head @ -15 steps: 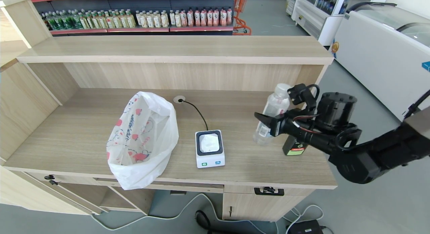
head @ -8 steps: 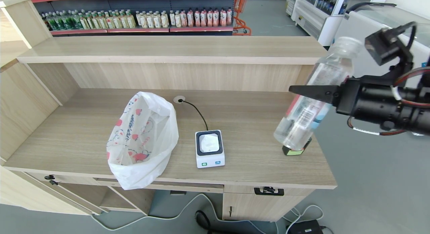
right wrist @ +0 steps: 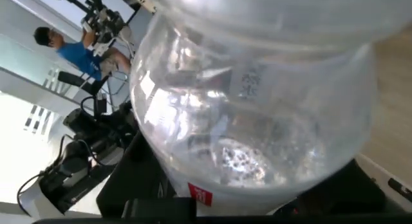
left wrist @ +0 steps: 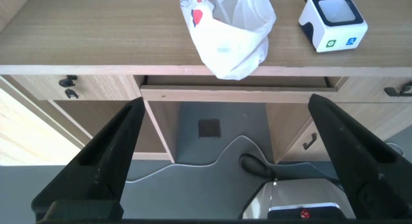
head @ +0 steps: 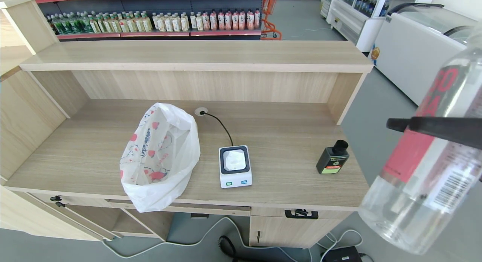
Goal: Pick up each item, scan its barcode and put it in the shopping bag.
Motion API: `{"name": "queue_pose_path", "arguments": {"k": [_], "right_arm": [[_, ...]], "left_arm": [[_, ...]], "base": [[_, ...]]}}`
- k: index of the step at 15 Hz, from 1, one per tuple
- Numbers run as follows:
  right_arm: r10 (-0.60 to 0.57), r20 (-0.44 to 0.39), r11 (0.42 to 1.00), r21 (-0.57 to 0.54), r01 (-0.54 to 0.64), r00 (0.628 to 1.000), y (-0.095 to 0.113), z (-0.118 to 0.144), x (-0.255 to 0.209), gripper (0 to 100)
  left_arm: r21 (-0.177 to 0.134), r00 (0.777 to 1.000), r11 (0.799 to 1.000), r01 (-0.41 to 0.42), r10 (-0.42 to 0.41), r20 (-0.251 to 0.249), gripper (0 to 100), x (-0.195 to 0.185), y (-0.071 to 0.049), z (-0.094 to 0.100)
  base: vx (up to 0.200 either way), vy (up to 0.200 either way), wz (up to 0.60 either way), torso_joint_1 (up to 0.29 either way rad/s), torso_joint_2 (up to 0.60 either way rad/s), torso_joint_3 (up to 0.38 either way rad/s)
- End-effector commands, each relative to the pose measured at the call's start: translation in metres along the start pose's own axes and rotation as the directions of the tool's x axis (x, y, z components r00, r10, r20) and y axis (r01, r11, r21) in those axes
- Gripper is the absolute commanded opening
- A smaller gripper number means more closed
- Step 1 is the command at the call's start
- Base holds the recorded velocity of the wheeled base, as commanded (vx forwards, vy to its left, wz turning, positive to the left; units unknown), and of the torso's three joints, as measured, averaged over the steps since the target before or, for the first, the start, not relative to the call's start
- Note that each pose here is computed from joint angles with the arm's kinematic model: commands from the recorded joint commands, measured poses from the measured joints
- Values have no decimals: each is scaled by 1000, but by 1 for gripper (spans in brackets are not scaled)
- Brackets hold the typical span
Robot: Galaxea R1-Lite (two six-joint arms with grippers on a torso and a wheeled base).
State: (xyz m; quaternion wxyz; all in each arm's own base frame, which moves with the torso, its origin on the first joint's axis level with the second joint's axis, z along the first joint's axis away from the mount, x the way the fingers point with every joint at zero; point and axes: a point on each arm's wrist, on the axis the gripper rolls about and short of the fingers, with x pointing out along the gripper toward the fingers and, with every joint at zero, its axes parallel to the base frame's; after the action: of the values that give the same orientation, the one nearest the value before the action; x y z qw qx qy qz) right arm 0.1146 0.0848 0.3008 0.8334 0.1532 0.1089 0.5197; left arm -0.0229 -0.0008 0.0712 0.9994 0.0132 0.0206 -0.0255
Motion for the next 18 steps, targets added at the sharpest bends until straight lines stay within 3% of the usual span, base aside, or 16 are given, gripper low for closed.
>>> {"name": "queue_pose_path", "arguments": {"k": [1,7,18], "right_arm": [[60,28,998,-30,-59,998,17,3,-17,0],[180,24,983,-50,-179,983,33,13,-15,0],[182,-55,983,14,-181,982,41,5,-27,0]], "left_arm": [[0,1000,1000,0,0,1,100,0,0,0],[0,1000,1000,0,0,1,100,0,0,0],[0,1000,1000,0,0,2,100,0,0,0]], "base": [[0,0,0,0,0,0],[0,0,0,0,0,0],[0,0,0,0,0,0]]}}
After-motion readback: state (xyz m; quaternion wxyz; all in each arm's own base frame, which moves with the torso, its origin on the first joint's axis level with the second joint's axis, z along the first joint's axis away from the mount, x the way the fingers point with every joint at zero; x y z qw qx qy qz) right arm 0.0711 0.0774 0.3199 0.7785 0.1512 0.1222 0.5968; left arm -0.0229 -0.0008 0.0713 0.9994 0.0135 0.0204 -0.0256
